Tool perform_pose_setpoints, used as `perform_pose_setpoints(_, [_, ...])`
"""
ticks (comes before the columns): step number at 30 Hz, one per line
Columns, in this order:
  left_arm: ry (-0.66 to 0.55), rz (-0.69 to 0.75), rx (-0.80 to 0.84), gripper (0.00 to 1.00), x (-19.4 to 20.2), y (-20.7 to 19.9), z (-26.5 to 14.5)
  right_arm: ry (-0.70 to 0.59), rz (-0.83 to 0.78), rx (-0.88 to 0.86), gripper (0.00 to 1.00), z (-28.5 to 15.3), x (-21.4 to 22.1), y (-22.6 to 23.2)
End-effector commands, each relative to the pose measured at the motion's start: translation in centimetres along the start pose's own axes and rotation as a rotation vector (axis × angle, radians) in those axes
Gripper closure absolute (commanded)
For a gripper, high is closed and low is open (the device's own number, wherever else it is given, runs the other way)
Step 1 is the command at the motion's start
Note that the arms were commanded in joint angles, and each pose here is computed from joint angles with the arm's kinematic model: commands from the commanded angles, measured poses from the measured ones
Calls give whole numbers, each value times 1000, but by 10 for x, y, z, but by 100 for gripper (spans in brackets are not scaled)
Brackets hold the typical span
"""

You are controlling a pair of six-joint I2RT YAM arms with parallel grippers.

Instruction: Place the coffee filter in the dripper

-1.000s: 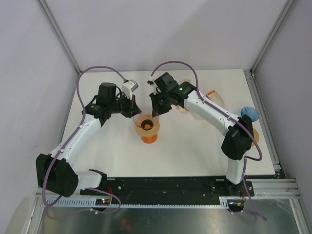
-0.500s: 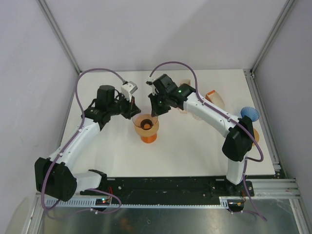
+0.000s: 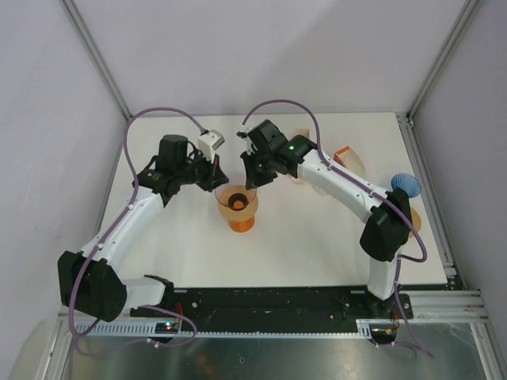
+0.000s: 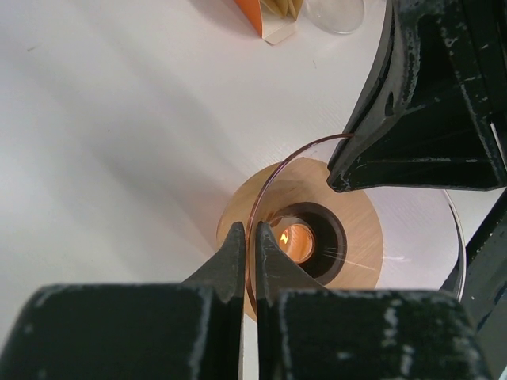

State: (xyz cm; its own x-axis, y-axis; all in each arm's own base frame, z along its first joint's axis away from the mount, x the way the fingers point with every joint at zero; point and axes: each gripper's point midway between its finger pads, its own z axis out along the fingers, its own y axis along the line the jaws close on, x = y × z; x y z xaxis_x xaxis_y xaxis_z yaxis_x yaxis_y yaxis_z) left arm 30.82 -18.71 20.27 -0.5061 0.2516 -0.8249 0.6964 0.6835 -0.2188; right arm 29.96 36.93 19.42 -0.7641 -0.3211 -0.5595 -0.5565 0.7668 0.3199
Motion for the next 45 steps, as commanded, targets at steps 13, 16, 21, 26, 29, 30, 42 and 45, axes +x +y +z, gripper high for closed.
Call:
perform_pose_setpoints(13, [120, -50, 20, 68, 16, -11, -6, 64, -107, -3, 80, 17, 5, 17])
perform_pose_setpoints(16, [99, -40, 17, 63, 6, -12, -9, 48, -111, -6, 77, 12, -1, 20])
perform_pose_setpoints(21, [73, -26, -3, 58, -7, -10, -14, 14, -117, -17, 72, 2, -15, 26])
perform_pose_setpoints(26, [59, -18, -17, 51, -15, -9, -17, -30, -129, -25, 68, -14, -29, 31])
perform_pose_setpoints(29, [58, -16, -27, 49, -18, -7, -18, -56, -135, -30, 66, -23, -38, 34])
perform_pose_setpoints(30, [58, -16, -31, 48, -19, -7, -18, -61, -138, -28, 65, -26, -40, 34])
perform_pose_setpoints(42, [-19, -5, -85, 29, -47, 6, -45, -186, -83, -30, 55, -79, -62, 12])
perform_pose_setpoints(45, [-32, -29, -112, 28, -47, 20, -55, -210, -23, 6, 55, -86, -56, -12])
